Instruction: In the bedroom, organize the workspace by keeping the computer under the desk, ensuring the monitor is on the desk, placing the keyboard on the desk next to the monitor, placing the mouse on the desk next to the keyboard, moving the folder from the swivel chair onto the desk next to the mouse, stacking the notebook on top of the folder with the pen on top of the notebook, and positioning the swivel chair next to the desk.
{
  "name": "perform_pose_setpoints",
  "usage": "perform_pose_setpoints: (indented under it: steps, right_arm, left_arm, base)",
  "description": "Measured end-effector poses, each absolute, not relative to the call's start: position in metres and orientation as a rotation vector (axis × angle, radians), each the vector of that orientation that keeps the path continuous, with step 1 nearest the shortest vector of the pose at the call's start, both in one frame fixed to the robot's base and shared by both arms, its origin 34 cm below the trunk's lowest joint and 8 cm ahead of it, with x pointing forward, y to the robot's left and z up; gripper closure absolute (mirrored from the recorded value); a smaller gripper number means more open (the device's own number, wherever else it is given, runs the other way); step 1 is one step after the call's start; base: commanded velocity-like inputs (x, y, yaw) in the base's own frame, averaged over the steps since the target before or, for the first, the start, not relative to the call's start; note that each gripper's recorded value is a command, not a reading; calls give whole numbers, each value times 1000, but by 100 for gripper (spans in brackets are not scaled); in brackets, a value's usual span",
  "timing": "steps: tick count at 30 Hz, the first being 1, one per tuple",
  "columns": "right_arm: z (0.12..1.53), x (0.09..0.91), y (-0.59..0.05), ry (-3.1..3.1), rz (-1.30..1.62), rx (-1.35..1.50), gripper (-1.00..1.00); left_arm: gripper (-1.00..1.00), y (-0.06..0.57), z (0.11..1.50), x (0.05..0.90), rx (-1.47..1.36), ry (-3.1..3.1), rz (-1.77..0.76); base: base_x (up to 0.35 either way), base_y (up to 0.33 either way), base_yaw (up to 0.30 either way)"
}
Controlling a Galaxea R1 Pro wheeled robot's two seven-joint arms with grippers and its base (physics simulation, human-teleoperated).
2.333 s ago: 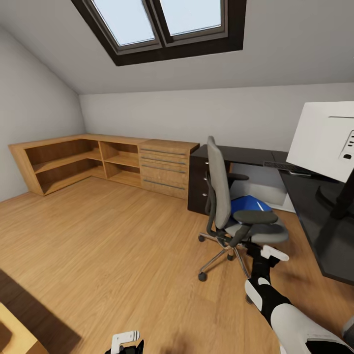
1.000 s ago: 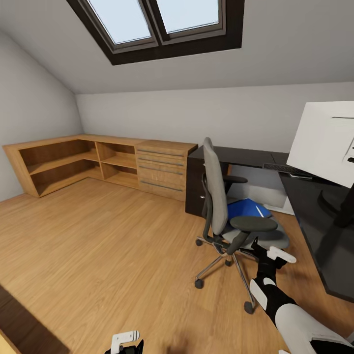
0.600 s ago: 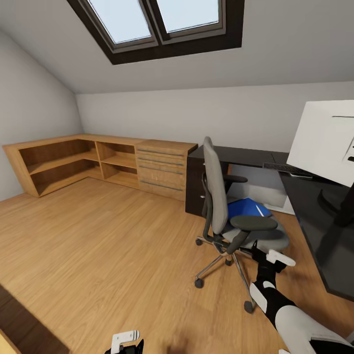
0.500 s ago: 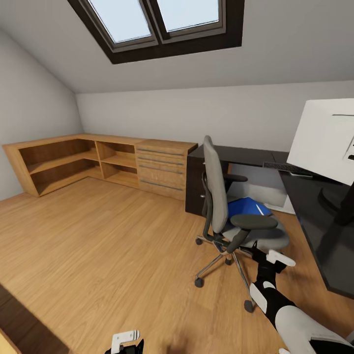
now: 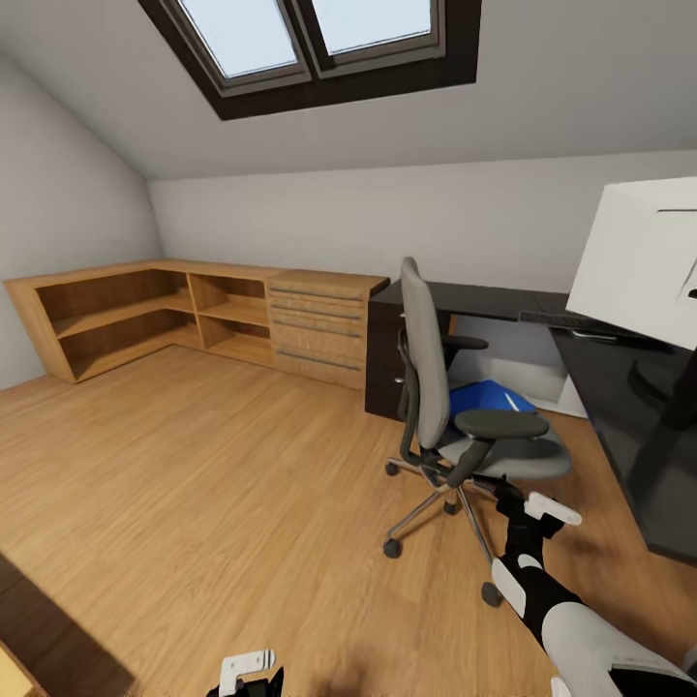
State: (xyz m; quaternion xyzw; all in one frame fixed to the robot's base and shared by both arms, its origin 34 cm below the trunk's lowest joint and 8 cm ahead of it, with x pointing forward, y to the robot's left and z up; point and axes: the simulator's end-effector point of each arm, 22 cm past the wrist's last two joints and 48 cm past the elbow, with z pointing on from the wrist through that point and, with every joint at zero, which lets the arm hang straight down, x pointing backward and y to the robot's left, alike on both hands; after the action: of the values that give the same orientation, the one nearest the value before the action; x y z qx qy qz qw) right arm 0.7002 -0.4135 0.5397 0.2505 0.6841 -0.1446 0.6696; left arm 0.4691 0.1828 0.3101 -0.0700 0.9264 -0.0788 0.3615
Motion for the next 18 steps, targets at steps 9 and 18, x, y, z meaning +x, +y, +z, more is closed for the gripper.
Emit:
perform_pose_setpoints:
  steps: [9, 18]
  right_arm:
    - [536, 699, -415, 1540, -327, 567, -100]
    - [536, 699, -415, 1538, -326, 573, -100]
  left_arm:
    - [-100, 183, 305, 468, -180, 2389, -202]
    - [-100, 185, 305, 467, -181, 2388, -202]
  base:
    - [0, 0, 0]
    - [62, 0, 0]
